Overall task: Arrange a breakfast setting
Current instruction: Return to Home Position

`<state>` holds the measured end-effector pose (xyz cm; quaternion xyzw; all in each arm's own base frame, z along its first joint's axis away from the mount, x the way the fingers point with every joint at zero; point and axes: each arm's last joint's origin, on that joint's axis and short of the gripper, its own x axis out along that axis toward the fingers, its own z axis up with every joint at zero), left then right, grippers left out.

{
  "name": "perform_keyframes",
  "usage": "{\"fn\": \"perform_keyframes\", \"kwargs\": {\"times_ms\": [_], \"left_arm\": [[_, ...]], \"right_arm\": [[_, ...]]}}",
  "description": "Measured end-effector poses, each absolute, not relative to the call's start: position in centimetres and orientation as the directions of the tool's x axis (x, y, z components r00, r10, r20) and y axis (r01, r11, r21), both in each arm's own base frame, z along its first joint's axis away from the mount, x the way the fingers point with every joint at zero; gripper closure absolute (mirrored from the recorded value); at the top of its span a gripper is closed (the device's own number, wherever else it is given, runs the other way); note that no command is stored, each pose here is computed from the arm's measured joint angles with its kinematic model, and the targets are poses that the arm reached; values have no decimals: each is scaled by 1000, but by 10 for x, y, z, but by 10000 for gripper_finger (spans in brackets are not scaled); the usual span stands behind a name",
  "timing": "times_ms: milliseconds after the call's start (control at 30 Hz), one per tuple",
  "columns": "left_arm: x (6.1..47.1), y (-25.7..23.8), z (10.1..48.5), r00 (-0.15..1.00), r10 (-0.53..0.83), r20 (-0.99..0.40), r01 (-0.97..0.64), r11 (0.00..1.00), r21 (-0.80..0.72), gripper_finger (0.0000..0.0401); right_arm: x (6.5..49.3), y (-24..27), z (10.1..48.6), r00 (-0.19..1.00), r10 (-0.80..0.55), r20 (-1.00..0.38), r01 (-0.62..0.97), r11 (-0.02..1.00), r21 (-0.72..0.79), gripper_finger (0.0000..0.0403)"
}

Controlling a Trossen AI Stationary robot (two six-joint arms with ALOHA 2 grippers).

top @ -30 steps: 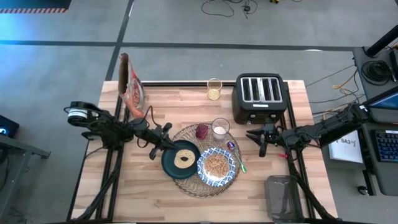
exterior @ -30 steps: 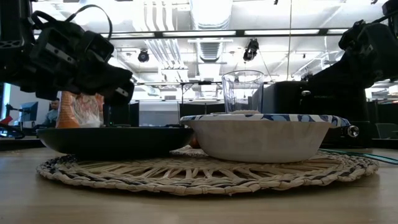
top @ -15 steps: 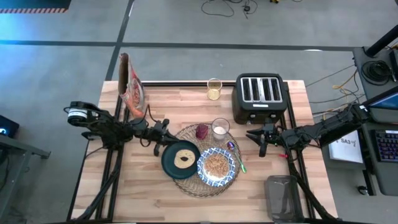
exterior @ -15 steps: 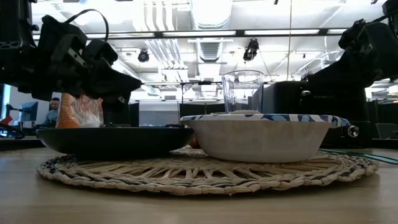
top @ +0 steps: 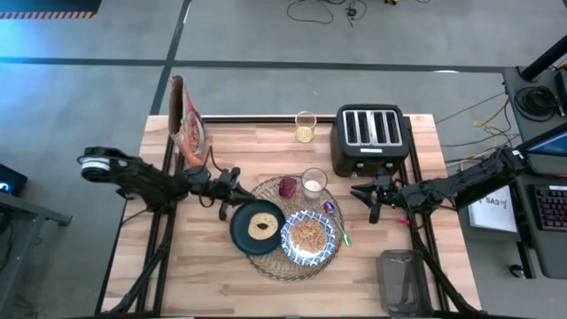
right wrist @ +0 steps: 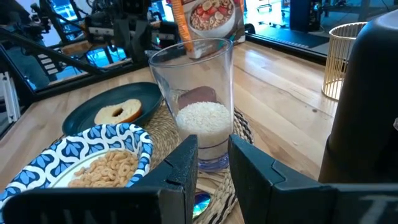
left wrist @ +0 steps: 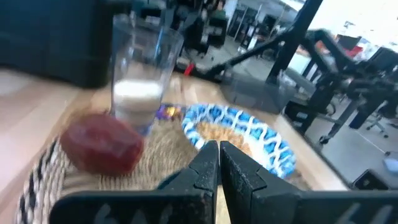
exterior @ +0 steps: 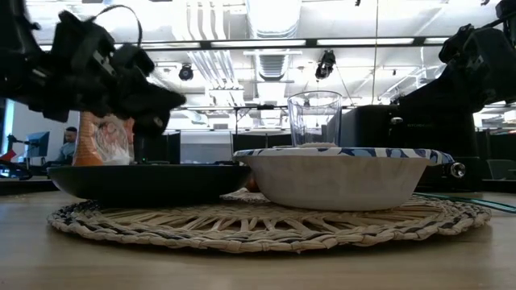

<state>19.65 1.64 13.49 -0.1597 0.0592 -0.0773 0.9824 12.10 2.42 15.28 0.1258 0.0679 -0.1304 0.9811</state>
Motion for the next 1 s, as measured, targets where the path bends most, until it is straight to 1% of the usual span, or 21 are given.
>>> {"fn": "perform_keyframes", "kwargs": {"times_ms": [133, 300, 333, 533, 633, 767, 1000], "left_arm": [[190, 16, 152, 985, -170, -34, 152, 940, -307, 401], [180, 14, 176, 980, -174, 98, 194, 944, -266, 401], [177, 14, 180, 975, -191, 115, 215, 942, -257, 401], [160, 10, 196, 960, -216, 180, 233, 969, -82, 401], [153, 9, 201, 957, -215, 194, 227, 973, -40, 401], [144, 9, 204, 966, -175, 192, 187, 981, -44, 401], [131, 11, 208, 980, -55, 193, 69, 995, -69, 401]], "right_arm": [[121, 24, 153, 957, -239, -166, 273, 934, 229, 323], [121, 24, 153, 957, -239, -165, 273, 934, 230, 323], [121, 24, 153, 957, -239, -165, 273, 934, 230, 323], [121, 24, 153, 957, -239, -165, 273, 934, 230, 323], [121, 24, 153, 957, -239, -165, 273, 934, 230, 323], [121, 24, 153, 957, -239, -165, 273, 934, 230, 323], [121, 24, 153, 957, -239, -165, 273, 934, 230, 323]]}}
